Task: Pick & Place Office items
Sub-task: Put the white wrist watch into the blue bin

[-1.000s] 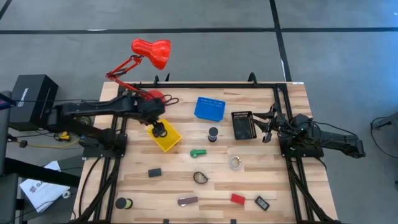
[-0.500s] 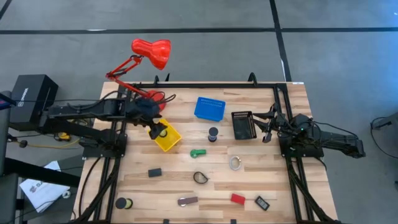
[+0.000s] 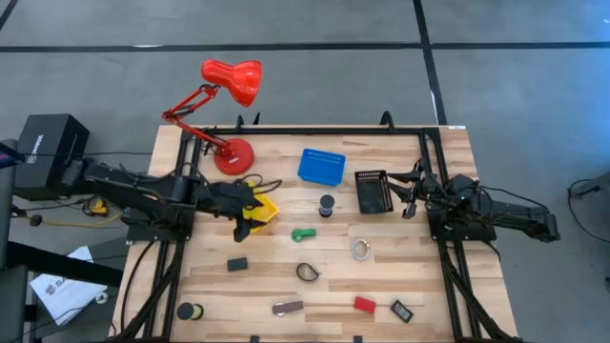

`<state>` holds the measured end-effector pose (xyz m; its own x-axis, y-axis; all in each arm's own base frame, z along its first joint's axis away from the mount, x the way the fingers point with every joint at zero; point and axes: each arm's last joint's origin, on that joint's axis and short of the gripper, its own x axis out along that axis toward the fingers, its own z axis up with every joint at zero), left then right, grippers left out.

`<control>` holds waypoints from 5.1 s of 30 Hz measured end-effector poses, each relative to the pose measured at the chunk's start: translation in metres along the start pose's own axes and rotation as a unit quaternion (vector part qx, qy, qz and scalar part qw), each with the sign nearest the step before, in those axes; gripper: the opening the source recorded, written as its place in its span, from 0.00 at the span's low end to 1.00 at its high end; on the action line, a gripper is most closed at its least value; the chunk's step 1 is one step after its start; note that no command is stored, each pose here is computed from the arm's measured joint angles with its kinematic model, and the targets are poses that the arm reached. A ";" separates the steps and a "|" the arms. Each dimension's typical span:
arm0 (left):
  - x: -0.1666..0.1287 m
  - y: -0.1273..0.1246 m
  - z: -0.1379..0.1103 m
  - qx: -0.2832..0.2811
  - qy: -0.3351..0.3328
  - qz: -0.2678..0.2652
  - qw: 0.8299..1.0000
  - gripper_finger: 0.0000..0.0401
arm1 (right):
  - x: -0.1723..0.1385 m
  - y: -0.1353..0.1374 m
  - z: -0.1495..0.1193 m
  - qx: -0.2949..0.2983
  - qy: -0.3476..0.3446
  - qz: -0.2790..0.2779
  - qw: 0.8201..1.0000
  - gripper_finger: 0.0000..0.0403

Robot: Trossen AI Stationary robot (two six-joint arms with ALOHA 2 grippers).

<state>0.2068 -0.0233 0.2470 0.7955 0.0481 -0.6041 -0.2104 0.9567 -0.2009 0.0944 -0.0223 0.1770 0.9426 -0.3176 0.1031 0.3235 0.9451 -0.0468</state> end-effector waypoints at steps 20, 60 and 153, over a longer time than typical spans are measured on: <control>0.003 -0.004 0.007 -0.010 -0.070 -0.027 0.997 0.74 | -0.004 0.013 0.022 0.031 -0.114 0.148 0.982 0.28; 0.001 0.006 0.028 0.076 -0.162 -0.010 0.984 0.74 | 0.158 0.158 0.018 -0.194 0.602 0.229 0.740 0.28; 0.005 0.012 0.024 0.080 -0.176 0.015 0.981 0.74 | 0.300 -0.018 -0.001 -0.174 0.504 -0.085 0.842 0.03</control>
<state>0.2215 -0.0049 0.2600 0.9432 0.1455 -0.2988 -0.1667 0.9849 -0.0465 0.3713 -0.1349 0.2074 0.4143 -0.5163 -0.7495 0.3003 0.8549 -0.4230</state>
